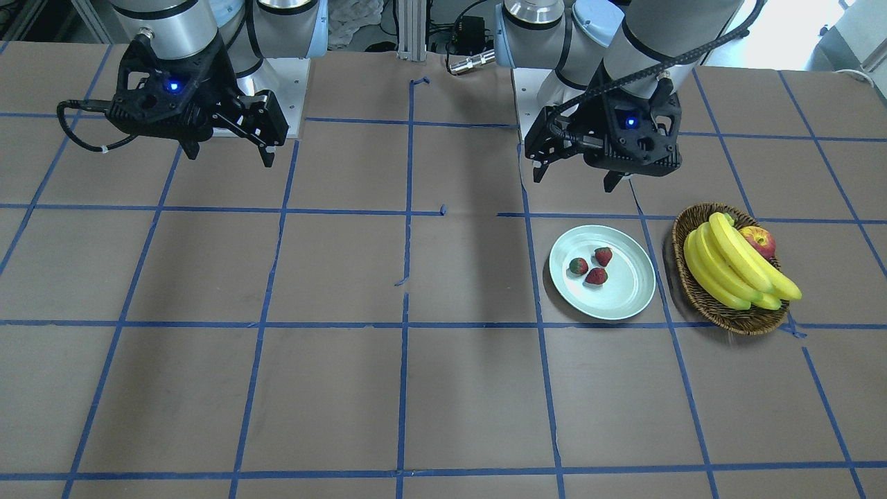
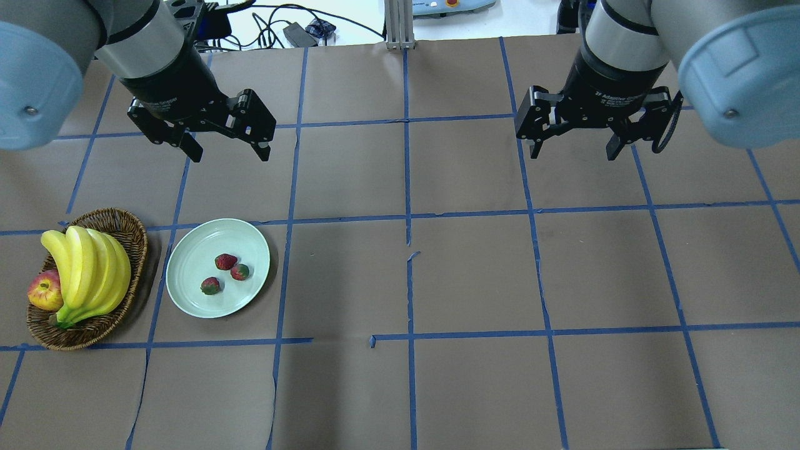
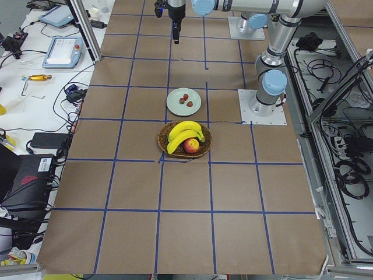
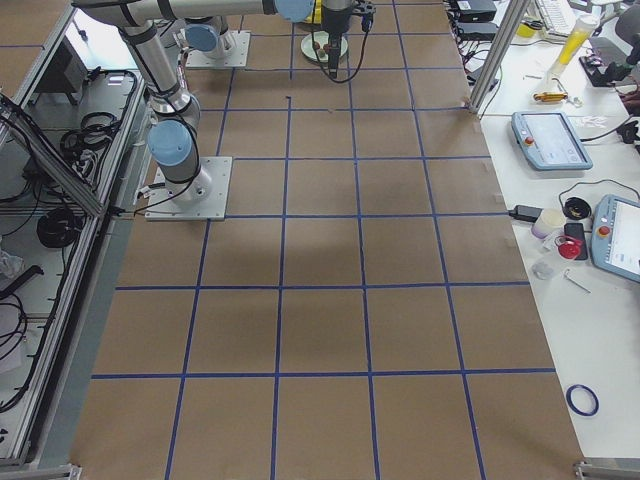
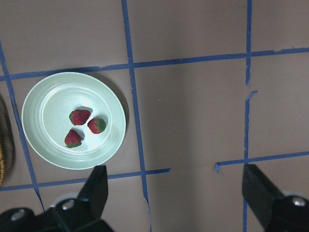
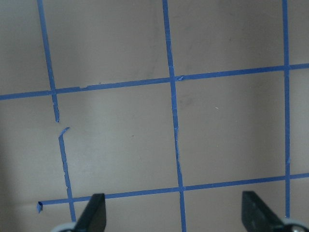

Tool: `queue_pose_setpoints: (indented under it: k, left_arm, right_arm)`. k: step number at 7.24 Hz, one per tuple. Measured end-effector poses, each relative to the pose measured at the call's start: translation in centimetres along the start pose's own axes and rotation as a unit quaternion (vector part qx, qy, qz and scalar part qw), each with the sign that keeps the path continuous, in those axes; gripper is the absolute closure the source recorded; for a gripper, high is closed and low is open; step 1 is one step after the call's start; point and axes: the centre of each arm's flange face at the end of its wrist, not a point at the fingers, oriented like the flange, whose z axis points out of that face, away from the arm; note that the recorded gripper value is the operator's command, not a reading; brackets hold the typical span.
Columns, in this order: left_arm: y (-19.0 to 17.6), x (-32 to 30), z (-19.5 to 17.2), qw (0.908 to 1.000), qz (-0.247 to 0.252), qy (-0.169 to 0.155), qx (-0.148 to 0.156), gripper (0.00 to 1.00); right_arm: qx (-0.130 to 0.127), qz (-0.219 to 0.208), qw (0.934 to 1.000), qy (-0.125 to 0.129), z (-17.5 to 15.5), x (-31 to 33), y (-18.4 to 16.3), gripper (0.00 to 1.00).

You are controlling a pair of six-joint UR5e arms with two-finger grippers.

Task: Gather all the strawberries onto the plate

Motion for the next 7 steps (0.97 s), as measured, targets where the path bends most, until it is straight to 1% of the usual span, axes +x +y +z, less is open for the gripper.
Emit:
queue_pose_setpoints:
  k: [1,2,3,5,7]
  left_arm:
    - [0.1,-0.1,0.4,1.0,0.001,-0.007,0.002,0.07]
    - [0.0,-0.4,0.9,0.9998,0.001,-0.017,0.011,0.05]
    - [-0.1,-0.5,1.0,0.9994,0.0,-0.026,0.024,0.0]
    - [-0.2,-0.6,0.9,0.9989,-0.002,-0.031,0.035,0.0]
    - [-0.2,-0.6,0.5,0.9988,-0.005,-0.028,0.04,0.0]
  right_arm:
    - [0.008,0.001,1.0,0.0,-0.6,0.1,-0.3,0.0]
    - [0.015,0.002,0.9999,-0.001,-1.2,0.1,-0.7,0.0]
    - [0.018,0.003,0.9998,-0.002,-1.6,0.1,-1.1,0.0]
    - [0.017,0.004,0.9998,-0.003,-1.7,0.1,-1.2,0.0]
    - [0.013,0.002,0.9999,-0.001,-1.5,0.0,-1.1,0.0]
